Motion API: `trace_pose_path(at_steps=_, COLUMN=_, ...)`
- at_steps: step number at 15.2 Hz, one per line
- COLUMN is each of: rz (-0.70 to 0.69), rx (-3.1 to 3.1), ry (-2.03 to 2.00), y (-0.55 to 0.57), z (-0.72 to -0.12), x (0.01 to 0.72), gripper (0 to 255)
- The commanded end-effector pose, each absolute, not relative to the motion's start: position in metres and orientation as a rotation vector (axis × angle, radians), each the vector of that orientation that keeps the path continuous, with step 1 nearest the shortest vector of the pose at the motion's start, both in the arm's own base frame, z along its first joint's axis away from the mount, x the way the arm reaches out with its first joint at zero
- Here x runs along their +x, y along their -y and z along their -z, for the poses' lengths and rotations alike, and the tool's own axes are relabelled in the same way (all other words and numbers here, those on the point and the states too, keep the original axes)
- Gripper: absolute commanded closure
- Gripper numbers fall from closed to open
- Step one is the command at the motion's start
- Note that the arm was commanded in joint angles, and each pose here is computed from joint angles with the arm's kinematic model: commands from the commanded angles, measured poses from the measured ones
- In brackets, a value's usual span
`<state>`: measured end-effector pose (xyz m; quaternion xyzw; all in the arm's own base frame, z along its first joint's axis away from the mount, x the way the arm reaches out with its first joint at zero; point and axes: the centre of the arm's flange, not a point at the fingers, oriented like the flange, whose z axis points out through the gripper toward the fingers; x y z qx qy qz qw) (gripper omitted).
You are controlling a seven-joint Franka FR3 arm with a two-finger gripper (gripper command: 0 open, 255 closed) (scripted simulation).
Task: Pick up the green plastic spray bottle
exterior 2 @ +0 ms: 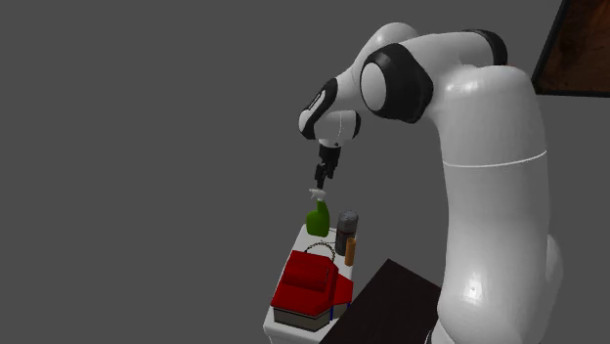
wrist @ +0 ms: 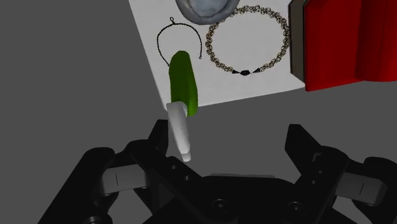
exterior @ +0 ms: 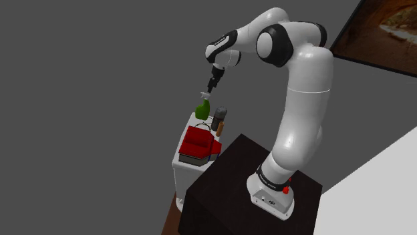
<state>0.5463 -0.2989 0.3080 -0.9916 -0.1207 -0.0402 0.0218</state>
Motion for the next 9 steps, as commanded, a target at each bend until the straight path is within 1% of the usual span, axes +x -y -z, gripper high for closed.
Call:
trace_pose_path(at_steps=1, rz=0.117, rx=-3.061, ry=0.397, y=0.314, z=-0.287, x=0.558, gripper=0)
trace_pose_path(at_steps=5, rz=0.101, rx=-3.040, ry=0.439, y=0.339, z=-0.248, x=0.585, gripper=0)
trace_pose_path(at_steps=9, rz=0.101, rx=-3.040, ry=0.439, y=0.339, z=-0.226, x=0.585, gripper=0)
